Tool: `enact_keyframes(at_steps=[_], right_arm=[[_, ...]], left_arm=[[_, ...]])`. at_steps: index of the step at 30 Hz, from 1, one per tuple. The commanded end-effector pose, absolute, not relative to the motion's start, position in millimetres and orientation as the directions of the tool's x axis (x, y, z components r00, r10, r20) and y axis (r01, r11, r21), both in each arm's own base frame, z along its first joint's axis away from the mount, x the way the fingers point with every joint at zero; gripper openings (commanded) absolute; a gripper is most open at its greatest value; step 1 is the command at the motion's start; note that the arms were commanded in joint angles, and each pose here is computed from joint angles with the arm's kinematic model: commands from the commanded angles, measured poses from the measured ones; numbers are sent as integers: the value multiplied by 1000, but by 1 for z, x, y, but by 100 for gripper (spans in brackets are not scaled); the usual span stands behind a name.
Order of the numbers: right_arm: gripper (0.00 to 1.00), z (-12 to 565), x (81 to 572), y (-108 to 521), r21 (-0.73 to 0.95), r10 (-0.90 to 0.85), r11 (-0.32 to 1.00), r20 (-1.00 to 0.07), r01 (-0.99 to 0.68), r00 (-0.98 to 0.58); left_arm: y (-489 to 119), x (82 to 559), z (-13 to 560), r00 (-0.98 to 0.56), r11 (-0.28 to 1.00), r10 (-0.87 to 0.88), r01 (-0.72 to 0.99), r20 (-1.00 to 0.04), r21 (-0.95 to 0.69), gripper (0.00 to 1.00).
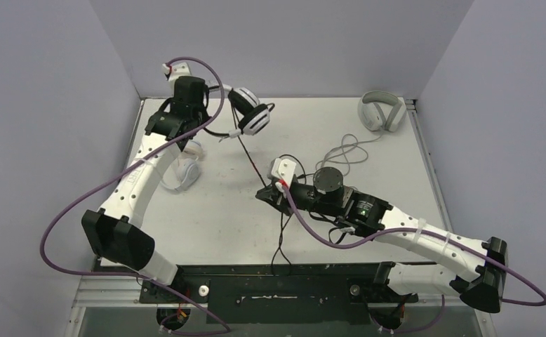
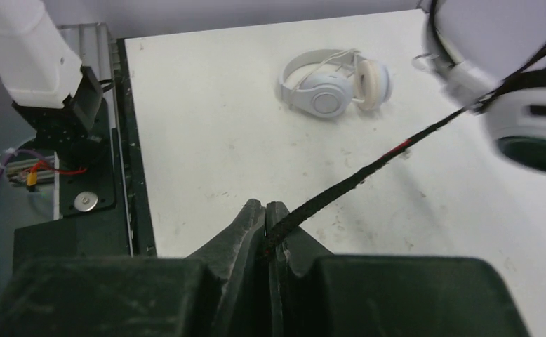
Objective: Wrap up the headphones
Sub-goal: Pick up the headphones from the center of the board, then wrap the headphones cable around the headphones.
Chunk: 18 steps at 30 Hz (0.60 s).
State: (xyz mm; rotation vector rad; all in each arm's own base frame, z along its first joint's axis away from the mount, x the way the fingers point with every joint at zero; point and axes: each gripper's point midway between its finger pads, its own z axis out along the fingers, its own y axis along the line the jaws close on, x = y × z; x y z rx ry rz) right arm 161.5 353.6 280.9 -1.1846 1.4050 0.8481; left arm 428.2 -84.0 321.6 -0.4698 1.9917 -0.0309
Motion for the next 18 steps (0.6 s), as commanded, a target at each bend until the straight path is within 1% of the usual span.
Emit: enact_keyframes(at_steps=[1,5,7,11,15,18], right_arm=[[0,310,177,336,-164,-277,344,-959,-925,67],[0,332,209,324,-201,-295,469,-953,-860,62],[0,341,233,312,-205,-293,537,-955,-818,47],[0,346,272,291,-208,-304,623,-953,-754,11],[0,345,300,281,-237,-337,668,-941,-705,-4],[0,344,315,279,-216,-316,673,-949,-707,-11]], left_arm=[[-69,432,364,-191,936,-254,-294,-948,-191,0],[-90,421,349,-219,974,-89,-222,-972,-40,0],[-100,413,344,-222,981,-6,-188,-975,37,0],[-112,396,325,-262,979,122,-127,-957,159,0],[-123,380,306,-290,980,181,-22,-940,196,0],[-145,364,298,-289,980,188,123,-939,159,0]])
